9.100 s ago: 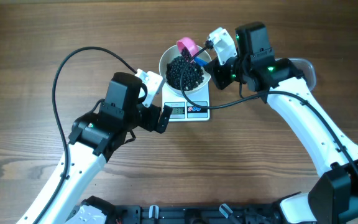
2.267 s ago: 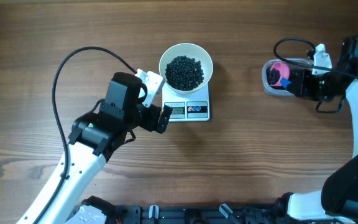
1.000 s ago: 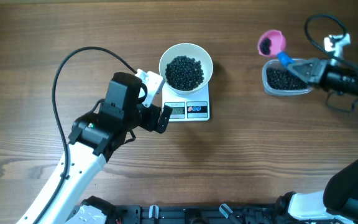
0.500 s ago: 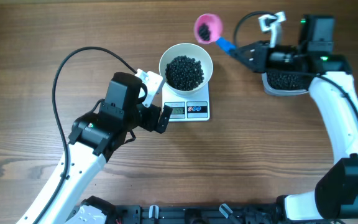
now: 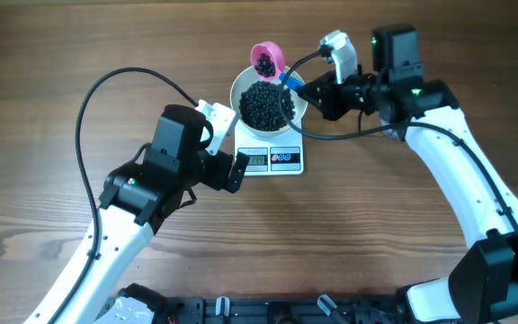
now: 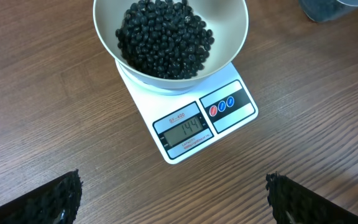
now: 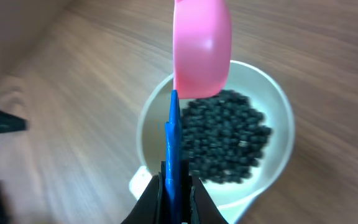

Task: Scoop item into bowl and weigh 150g on scale
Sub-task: 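Lift the pink cup with the right gripper over the white bowl, then tilt the pink cup over the white bowl to pour a few beans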

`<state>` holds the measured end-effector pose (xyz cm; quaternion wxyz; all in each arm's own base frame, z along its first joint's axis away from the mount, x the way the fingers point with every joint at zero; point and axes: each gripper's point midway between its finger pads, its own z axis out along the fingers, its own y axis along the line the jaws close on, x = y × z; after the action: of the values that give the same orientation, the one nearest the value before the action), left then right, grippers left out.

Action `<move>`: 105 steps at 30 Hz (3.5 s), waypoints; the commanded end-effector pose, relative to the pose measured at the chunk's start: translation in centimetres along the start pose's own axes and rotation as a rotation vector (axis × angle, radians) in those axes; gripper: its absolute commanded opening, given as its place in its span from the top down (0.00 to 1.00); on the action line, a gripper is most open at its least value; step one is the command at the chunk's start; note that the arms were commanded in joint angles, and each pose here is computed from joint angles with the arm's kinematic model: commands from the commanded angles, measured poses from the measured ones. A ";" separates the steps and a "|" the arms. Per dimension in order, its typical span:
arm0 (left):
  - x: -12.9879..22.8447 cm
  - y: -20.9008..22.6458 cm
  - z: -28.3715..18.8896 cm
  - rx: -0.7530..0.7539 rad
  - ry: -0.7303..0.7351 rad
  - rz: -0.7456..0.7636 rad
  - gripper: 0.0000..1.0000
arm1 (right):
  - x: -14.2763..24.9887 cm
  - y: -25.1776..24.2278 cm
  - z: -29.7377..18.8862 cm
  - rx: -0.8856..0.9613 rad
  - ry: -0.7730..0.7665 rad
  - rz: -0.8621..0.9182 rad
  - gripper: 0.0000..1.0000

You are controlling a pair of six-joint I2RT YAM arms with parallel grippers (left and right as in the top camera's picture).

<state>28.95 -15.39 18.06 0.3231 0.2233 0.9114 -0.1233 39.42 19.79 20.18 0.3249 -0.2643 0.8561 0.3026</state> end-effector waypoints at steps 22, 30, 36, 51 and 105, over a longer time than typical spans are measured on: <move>-0.7 0.2 -0.2 -0.003 -0.016 0.017 0.00 | 0.3 -1.6 0.5 0.097 0.026 -0.041 0.96; -0.7 0.2 -0.2 -0.003 -0.016 0.017 0.00 | 0.6 -3.1 0.3 0.183 0.042 -0.030 0.96; -0.7 0.2 -0.2 -0.003 -0.016 0.017 0.00 | 0.7 -2.4 0.4 0.140 0.044 -0.077 0.96; -0.7 0.2 -0.2 -0.003 -0.016 0.017 0.00 | 0.5 -0.9 0.5 0.053 0.030 -0.057 0.96; -0.7 0.2 -0.2 -0.003 -0.016 0.017 0.00 | 1.6 -1.5 0.5 0.102 0.069 0.112 0.96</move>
<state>28.96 -15.38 18.05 0.3229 0.2231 0.9115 -0.1233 39.53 18.05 18.28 0.3039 -0.2364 0.8905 0.2424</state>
